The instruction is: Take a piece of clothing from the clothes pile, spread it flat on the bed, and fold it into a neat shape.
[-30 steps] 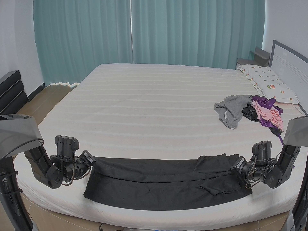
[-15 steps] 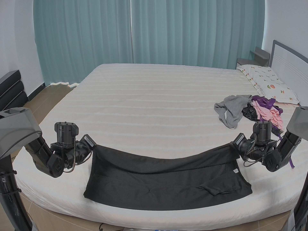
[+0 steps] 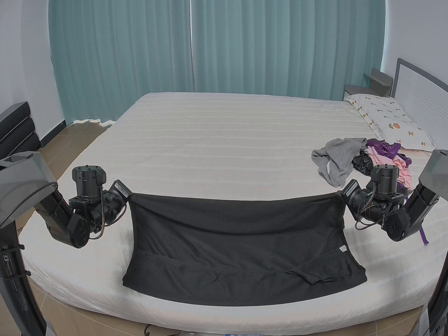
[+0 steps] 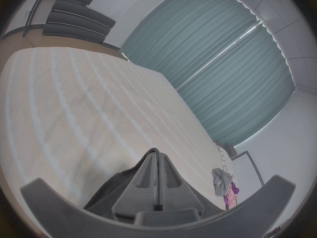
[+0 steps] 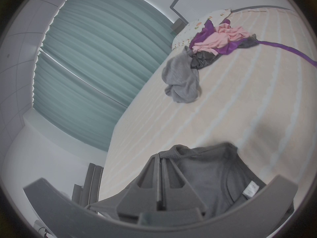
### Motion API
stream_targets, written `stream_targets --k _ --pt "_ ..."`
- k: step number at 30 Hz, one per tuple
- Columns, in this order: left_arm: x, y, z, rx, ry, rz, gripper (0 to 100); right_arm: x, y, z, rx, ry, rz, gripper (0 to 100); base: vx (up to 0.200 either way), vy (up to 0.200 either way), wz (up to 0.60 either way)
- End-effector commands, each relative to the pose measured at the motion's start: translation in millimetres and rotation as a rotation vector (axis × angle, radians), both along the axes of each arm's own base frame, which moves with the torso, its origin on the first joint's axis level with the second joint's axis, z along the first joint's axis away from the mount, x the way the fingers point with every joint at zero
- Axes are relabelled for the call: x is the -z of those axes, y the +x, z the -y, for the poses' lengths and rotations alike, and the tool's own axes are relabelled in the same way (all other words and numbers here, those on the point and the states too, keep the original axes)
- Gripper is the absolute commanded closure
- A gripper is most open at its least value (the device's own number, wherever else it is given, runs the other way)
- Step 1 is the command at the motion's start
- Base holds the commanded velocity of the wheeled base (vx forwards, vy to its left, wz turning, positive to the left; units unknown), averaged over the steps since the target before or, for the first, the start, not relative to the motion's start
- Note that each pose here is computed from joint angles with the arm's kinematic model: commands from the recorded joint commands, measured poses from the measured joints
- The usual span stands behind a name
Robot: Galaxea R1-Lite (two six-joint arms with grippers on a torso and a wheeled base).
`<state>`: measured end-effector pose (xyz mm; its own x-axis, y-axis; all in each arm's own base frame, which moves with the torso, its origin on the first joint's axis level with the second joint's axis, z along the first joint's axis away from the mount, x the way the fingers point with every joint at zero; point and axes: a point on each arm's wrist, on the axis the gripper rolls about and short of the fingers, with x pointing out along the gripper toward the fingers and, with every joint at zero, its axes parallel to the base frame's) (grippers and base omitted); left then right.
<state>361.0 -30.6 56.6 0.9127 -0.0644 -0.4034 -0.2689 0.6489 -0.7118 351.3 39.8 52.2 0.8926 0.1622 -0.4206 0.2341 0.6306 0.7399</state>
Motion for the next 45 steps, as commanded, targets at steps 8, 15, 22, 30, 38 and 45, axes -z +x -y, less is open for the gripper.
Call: stream_targets --k 8,15,22,30,38,45 --pt "53 -53 0 0.097 0.152 -0.132 100 30 -50 3 -0.094 -0.046 -0.145 100 0.000 0.000 0.00" --pt "69 -72 3 0.142 0.191 -0.212 100 50 -67 4 -0.150 -0.096 -0.236 100 0.000 0.000 0.00" --pt "78 -80 8 0.170 0.192 -0.259 100 66 -69 5 -0.164 -0.119 -0.290 100 0.000 0.000 0.00" --pt "74 -80 9 0.171 0.185 -0.245 0 60 -66 6 -0.161 -0.113 -0.243 0 0.000 0.000 0.00" --pt "51 -58 2 0.114 0.141 -0.135 0 32 -50 31 -0.137 -0.054 -0.120 0 0.000 0.000 0.00" --pt "57 -7 6 0.076 0.079 -0.161 0 62 -24 35 -0.129 -0.046 -0.164 0 0.000 0.000 0.00"
